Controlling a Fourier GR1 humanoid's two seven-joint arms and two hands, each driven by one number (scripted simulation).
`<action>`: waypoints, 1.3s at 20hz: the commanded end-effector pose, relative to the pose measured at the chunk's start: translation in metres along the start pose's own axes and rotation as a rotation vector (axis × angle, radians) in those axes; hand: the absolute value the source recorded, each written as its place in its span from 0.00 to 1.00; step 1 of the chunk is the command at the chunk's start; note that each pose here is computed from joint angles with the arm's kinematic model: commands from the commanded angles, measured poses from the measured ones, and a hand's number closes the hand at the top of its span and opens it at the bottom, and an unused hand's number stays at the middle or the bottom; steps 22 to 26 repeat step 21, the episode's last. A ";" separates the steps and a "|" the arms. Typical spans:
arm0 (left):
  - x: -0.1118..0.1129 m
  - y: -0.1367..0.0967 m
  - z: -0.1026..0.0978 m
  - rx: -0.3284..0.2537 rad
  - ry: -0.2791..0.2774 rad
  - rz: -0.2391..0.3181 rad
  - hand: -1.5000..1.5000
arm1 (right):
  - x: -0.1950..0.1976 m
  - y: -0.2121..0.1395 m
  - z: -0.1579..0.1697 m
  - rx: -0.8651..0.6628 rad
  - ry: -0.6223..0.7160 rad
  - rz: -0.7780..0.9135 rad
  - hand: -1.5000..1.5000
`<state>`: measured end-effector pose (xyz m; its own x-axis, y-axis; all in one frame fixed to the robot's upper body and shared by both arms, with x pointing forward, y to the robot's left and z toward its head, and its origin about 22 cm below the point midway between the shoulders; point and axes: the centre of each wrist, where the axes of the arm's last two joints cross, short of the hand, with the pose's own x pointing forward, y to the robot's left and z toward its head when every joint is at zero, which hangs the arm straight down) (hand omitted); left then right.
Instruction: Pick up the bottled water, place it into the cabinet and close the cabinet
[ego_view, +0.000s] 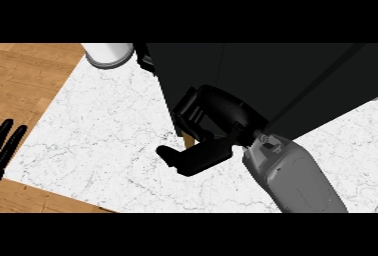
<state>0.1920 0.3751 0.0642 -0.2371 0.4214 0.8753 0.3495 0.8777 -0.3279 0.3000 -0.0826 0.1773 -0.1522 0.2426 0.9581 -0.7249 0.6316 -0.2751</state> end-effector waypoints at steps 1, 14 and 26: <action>0.002 0.005 0.003 0.009 -0.010 -0.009 0.00 | 0.026 -0.007 -0.040 -0.133 -0.009 -0.006 1.00; -0.002 0.010 0.015 0.040 -0.012 0.004 0.00 | 0.019 -0.037 -0.080 -0.440 -0.006 -0.182 0.00; 0.000 0.013 0.013 0.042 -0.026 0.008 0.00 | 0.020 -0.038 -0.087 -0.461 -0.023 -0.260 0.00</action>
